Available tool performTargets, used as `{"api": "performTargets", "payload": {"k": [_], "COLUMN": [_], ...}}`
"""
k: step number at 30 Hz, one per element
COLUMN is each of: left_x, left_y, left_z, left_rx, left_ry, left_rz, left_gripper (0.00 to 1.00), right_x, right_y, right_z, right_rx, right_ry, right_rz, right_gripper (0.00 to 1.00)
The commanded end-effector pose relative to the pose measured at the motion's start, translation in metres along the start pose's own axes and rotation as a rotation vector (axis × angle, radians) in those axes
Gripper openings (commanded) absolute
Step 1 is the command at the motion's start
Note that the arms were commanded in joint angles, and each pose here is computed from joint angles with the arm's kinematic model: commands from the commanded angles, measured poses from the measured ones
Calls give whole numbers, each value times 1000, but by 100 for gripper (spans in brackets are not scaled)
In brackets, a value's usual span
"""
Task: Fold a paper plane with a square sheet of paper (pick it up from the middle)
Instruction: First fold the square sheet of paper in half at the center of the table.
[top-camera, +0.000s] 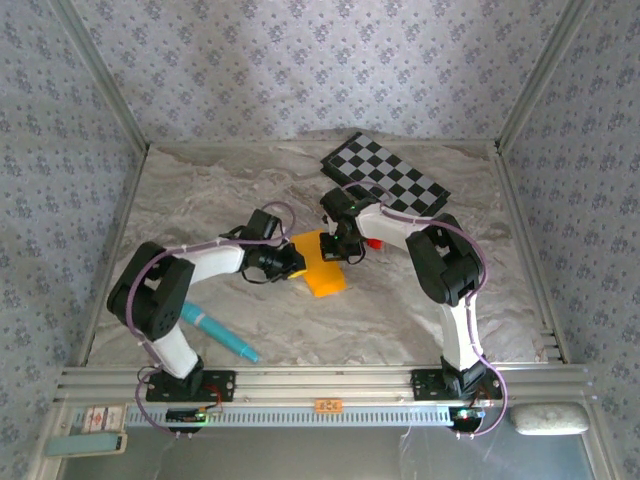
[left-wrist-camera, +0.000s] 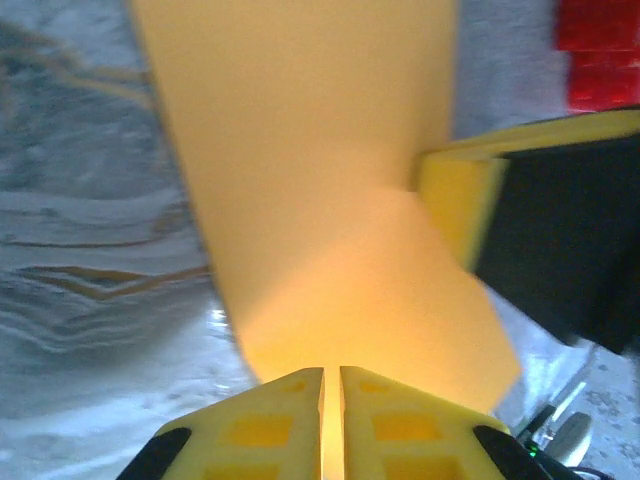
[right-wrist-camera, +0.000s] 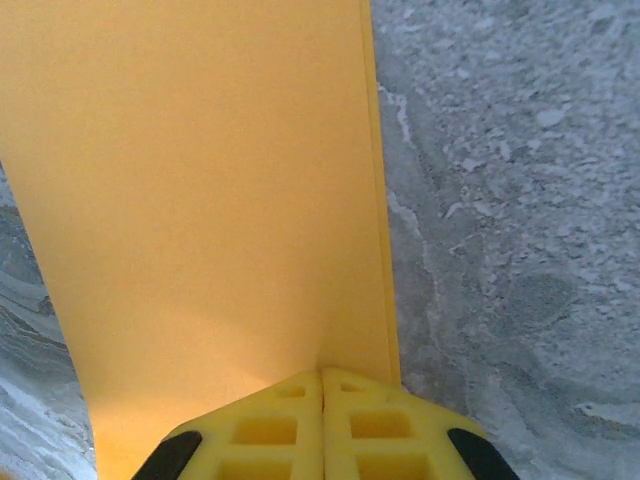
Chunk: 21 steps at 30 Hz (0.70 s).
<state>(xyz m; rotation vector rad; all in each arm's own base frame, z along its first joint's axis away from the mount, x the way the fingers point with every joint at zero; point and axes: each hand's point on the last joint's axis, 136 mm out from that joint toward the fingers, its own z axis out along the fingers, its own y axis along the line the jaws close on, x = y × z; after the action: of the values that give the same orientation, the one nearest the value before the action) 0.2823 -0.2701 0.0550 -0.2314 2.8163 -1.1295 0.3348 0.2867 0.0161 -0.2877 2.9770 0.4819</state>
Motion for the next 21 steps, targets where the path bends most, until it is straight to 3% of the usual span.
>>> {"api": "performTargets", "payload": {"k": [1, 10, 21], "left_x": [-4, 11, 45], "left_y": [-33, -9, 51], "left_z": [-3, 34, 33], "left_rx": [83, 25, -137], "left_ry": [-31, 46, 108], "left_rz": [34, -42, -66], "left_gripper": [12, 12, 11], "right_x": [63, 65, 68], "right_y": [-66, -67, -73], "right_z": [43, 46, 48], "right_rx": [241, 232, 247], "right_ry": [207, 211, 220], "right_rz": [75, 97, 112], "right_gripper": [7, 7, 7]}}
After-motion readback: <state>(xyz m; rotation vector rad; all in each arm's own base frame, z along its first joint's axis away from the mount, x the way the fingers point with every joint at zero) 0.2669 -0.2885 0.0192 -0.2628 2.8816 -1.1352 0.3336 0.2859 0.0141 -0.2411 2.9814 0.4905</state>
